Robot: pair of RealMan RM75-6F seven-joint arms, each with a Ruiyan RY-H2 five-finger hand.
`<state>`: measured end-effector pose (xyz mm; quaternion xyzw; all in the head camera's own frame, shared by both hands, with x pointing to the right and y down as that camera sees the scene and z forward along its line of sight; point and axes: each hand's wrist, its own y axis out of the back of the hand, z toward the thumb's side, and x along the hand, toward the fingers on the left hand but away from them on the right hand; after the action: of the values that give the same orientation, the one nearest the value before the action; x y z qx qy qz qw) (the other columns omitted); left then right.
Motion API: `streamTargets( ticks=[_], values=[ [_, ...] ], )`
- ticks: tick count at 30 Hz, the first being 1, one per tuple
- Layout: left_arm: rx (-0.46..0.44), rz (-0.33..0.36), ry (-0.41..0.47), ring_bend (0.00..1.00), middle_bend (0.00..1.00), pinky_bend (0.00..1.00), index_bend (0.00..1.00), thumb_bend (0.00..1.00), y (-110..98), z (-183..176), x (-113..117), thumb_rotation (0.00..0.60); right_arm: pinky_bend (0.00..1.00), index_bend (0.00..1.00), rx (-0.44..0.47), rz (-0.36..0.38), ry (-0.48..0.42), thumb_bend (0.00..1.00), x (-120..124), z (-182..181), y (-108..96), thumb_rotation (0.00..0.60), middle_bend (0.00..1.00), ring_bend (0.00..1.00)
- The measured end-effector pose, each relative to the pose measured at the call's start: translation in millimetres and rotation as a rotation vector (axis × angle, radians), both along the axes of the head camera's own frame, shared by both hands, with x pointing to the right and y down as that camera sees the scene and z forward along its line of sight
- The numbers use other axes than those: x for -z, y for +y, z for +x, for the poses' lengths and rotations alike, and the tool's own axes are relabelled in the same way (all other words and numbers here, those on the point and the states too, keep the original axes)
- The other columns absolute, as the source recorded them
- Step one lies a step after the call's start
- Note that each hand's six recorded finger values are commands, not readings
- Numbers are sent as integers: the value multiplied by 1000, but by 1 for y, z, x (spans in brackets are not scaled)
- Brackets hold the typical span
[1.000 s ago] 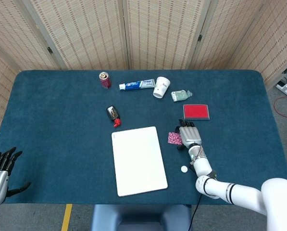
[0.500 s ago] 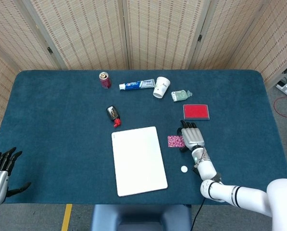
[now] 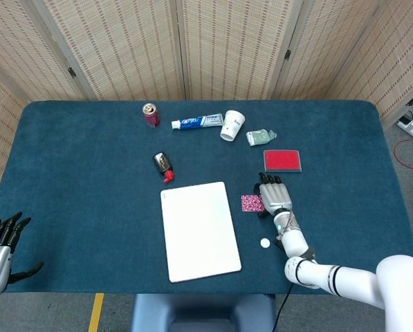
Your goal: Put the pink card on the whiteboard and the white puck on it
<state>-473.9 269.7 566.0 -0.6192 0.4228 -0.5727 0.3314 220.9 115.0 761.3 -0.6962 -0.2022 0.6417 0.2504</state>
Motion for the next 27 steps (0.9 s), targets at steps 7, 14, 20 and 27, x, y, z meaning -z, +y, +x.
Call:
streamTargets(
  ticks=[7, 14, 20, 27],
  values=[
    [2, 0, 1, 109, 74, 0, 135, 141, 0, -1, 0, 600, 0, 343, 0, 2, 1, 238, -1, 0, 1, 600, 57, 0],
    [1, -3, 2, 109, 74, 0, 135, 141, 1, -1, -1, 600, 0, 411, -2, 5, 5, 238, -1, 1, 2, 600, 72, 0],
    [2, -4, 4, 109, 74, 0, 135, 141, 2, -1, -1, 600, 0, 421, -9, 8, 2, 238, 0, 2, 3, 600, 78, 0],
    [0, -2, 7, 109, 74, 0, 134, 141, 2, -1, -1, 600, 0, 421, 3, 27, -24, 238, 12, -1, 1, 600, 79, 0]
  ],
)
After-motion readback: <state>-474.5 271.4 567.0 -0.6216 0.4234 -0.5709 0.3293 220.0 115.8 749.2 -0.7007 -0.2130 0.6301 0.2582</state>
